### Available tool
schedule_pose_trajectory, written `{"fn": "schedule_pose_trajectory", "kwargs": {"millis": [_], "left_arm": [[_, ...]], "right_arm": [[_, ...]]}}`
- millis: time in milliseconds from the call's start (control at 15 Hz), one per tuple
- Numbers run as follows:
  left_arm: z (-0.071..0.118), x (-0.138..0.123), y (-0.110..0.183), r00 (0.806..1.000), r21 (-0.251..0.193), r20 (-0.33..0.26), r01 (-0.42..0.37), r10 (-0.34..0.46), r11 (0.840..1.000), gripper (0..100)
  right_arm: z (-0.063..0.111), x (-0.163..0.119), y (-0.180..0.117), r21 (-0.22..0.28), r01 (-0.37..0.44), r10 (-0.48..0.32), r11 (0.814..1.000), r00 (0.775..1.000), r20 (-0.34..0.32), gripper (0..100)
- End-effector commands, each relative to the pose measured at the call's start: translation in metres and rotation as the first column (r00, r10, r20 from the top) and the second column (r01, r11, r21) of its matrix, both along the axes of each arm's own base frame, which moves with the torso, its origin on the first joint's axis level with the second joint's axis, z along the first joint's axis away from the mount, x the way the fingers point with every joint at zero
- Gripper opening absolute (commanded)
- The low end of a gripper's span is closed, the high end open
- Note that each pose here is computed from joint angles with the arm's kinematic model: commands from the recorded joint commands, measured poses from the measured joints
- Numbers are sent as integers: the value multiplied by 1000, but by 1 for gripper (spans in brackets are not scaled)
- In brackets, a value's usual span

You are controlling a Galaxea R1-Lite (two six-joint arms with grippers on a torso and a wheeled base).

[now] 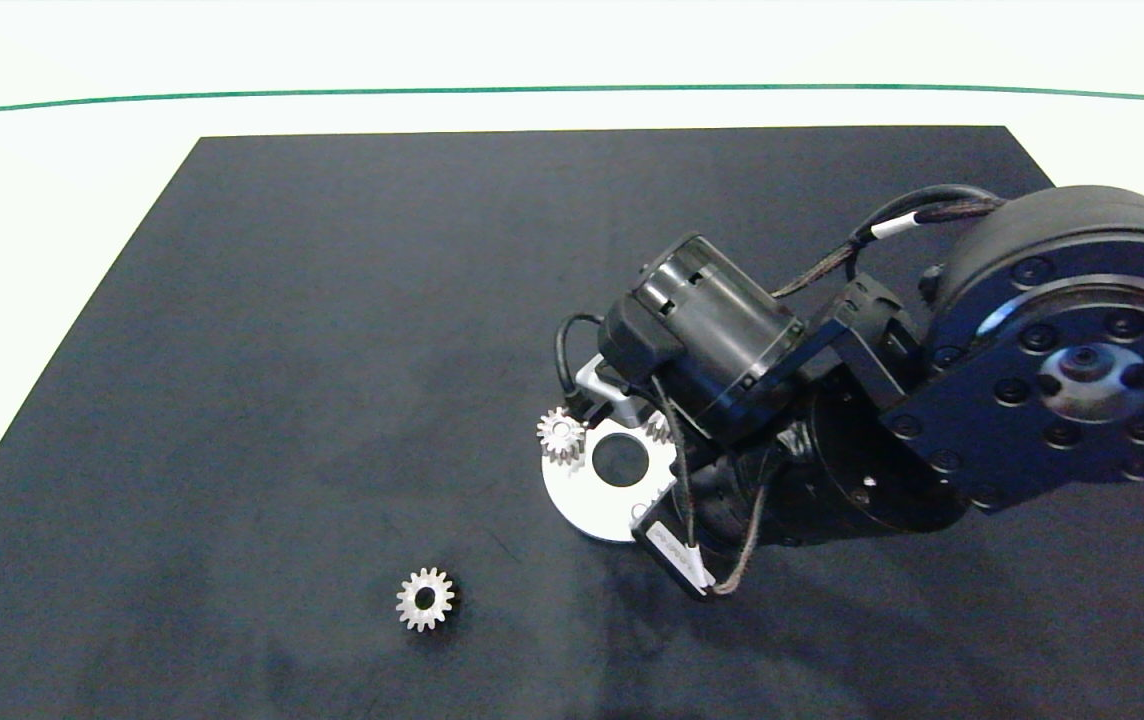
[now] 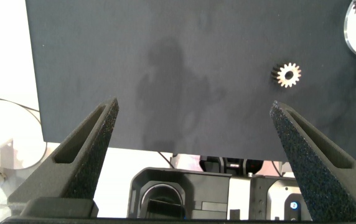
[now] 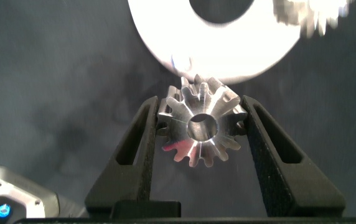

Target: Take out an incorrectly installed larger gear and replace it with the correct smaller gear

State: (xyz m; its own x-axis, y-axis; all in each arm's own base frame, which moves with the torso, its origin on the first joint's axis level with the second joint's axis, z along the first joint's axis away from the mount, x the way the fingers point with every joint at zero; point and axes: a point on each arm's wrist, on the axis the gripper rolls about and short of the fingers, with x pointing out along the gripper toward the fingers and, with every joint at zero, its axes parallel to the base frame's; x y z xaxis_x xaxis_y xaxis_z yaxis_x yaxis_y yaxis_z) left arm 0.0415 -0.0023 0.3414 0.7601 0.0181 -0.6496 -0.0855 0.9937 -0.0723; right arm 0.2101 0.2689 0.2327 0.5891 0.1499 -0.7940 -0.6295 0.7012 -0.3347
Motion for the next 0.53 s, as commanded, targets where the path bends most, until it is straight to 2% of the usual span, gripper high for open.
{"fn": "schedule_pose_trajectory", "kwargs": {"millis": [67,400,533], "left_arm": [[-1,-1,0,1000,0,-6,-1,1,1000,100],[-1,-1,0,1000,0,-6,-1,1,1000,100],[-1,-1,0,1000,0,-6,-1,1,1000,100]], "right_arm": [[10,-17,-30,20,49,-49,999,999,-3,0],[9,-43,-67,9,66,-66,998,998,-17,0],[3,-49,-77,50,86,-87,995,996,1,0]]}}
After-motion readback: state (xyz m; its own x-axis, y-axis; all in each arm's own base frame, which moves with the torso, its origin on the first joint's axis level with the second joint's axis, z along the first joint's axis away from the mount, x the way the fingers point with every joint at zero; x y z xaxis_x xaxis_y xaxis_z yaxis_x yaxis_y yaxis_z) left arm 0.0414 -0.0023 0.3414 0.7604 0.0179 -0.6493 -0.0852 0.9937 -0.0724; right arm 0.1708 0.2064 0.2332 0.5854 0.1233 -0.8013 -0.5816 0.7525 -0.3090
